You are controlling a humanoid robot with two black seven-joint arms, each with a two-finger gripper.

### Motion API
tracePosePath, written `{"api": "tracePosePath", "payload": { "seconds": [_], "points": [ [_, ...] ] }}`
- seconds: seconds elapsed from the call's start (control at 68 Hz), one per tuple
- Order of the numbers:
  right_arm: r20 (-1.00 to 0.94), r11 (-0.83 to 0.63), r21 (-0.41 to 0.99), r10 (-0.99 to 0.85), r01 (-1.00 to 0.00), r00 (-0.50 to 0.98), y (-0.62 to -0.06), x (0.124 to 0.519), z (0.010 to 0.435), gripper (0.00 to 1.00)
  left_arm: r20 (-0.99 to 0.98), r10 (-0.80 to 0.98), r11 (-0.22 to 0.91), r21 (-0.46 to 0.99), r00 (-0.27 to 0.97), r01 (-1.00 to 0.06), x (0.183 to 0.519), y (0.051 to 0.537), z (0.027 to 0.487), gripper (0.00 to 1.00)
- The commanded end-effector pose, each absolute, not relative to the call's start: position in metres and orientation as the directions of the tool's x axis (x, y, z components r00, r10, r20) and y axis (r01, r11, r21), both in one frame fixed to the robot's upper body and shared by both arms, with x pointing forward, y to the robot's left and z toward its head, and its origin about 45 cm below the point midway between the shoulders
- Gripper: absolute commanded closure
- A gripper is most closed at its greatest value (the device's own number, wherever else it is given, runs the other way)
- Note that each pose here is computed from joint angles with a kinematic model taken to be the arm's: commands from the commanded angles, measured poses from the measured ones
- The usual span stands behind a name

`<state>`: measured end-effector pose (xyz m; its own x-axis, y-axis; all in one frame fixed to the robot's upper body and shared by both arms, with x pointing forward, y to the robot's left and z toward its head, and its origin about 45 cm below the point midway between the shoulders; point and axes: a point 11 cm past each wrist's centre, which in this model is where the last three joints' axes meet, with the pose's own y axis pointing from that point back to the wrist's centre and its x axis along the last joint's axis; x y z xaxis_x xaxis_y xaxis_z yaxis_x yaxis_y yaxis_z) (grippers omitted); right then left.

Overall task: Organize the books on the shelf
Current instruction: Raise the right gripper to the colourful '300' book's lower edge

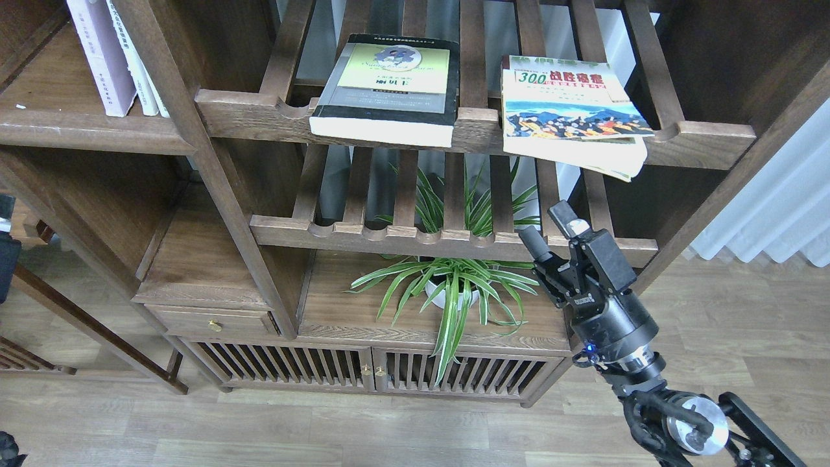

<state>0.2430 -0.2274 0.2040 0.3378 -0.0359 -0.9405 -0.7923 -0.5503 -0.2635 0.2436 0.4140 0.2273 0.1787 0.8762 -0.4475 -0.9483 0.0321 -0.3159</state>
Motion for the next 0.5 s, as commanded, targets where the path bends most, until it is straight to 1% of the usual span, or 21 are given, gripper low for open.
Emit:
{"api": "tracePosePath", "payload": {
  "seconds": [0.0,0.132,0.486],
  "points": [
    [-0.932,-0.562,-0.274,-0.045,-0.780,0.360,-0.225,0.245,0.209,0.01,-0.445,0.878,0.031,-0.317,0.177,-0.948,0.244,0.415,0.228,0.01],
    [-0.925,-0.567,-0.291,-0.038,-0.770,0.377,-0.222,0.246,0.215,0.01,-0.445,0.879,0.026,-0.315,0.172,-0.949,0.243,0.417,0.227,0.01],
    [-0.858,-0.571,-0.402,-0.037,-0.716,0.512,-0.222,0.277,0.258,0.01,-0.447,0.878,0.026,-0.308,0.169,-0.951,0.244,0.417,0.225,0.01]
  ]
}}
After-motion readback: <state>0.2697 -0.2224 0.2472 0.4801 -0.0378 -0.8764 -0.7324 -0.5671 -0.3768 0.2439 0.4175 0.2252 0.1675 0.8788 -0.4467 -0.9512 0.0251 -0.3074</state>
